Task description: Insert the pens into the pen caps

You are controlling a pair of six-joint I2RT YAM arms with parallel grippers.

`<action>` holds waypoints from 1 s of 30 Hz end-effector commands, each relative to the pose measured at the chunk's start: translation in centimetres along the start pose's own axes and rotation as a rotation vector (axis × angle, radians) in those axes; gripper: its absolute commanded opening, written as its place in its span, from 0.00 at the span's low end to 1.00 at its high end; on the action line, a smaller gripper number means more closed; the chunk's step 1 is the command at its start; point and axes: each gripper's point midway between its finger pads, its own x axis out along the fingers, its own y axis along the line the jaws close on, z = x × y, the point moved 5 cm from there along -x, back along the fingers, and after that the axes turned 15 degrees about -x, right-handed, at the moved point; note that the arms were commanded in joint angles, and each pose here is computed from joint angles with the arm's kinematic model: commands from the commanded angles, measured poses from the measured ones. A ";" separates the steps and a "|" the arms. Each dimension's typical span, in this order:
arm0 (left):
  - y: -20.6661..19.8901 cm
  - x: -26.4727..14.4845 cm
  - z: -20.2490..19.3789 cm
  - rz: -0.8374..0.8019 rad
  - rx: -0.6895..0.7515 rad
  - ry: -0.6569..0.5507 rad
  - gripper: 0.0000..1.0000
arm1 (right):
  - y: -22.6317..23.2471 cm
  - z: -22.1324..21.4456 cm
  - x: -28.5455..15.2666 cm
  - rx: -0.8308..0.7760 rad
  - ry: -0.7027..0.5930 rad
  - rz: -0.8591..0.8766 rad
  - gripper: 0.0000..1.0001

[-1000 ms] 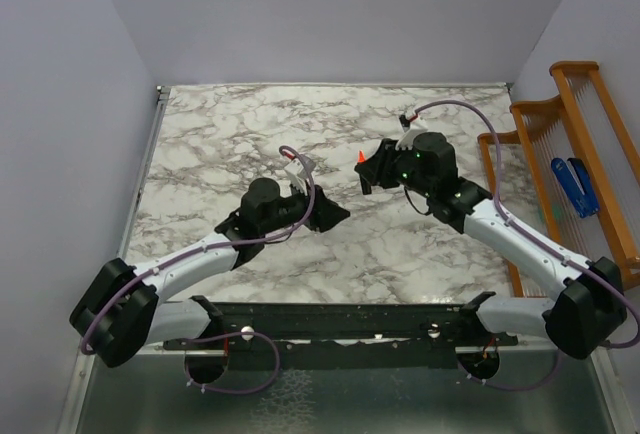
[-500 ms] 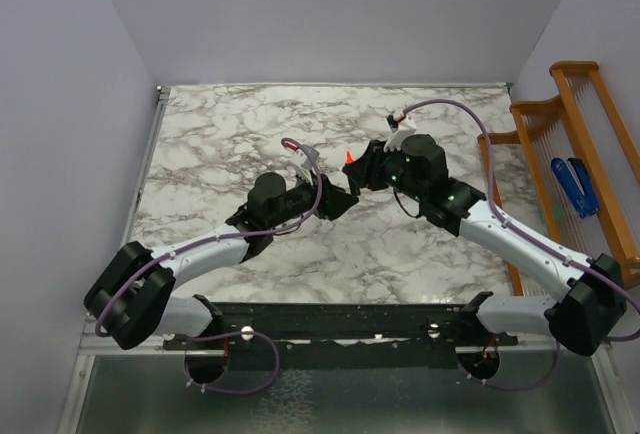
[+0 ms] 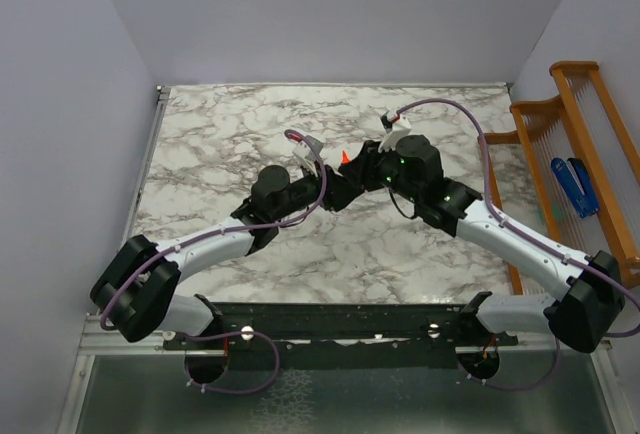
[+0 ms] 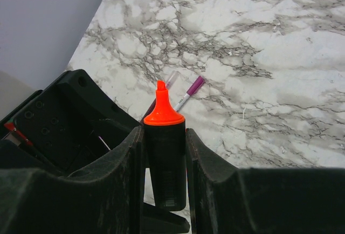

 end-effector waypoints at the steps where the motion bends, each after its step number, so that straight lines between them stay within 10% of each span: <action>1: -0.8 0.7 0.9 -0.029 0.012 -0.024 0.47 | 0.1 0.5 0.1 -0.028 -0.001 -0.022 0.10; 6: -0.6 0.9 0.8 -0.026 0.004 -0.018 0.00 | 0.1 0.7 -0.2 -0.031 -0.011 -0.027 0.10; 11: -0.5 0.8 0.6 -0.026 0.000 -0.013 0.00 | -0.2 1.3 -0.6 -0.030 -0.028 -0.054 0.15; 17: 0.6 -0.2 -0.1 0.025 0.004 0.016 0.00 | -2.2 2.8 -1.7 -0.052 -0.066 -0.186 0.60; 25: 3.5 -4.5 1.0 0.113 -0.081 0.018 0.00 | -13.2 3.0 -5.3 0.003 -0.092 -0.376 0.64; 30: 3.6 -6.8 1.9 0.123 -0.084 0.016 0.00 | -19.7 -2.6 -3.6 -0.070 0.249 -0.402 0.56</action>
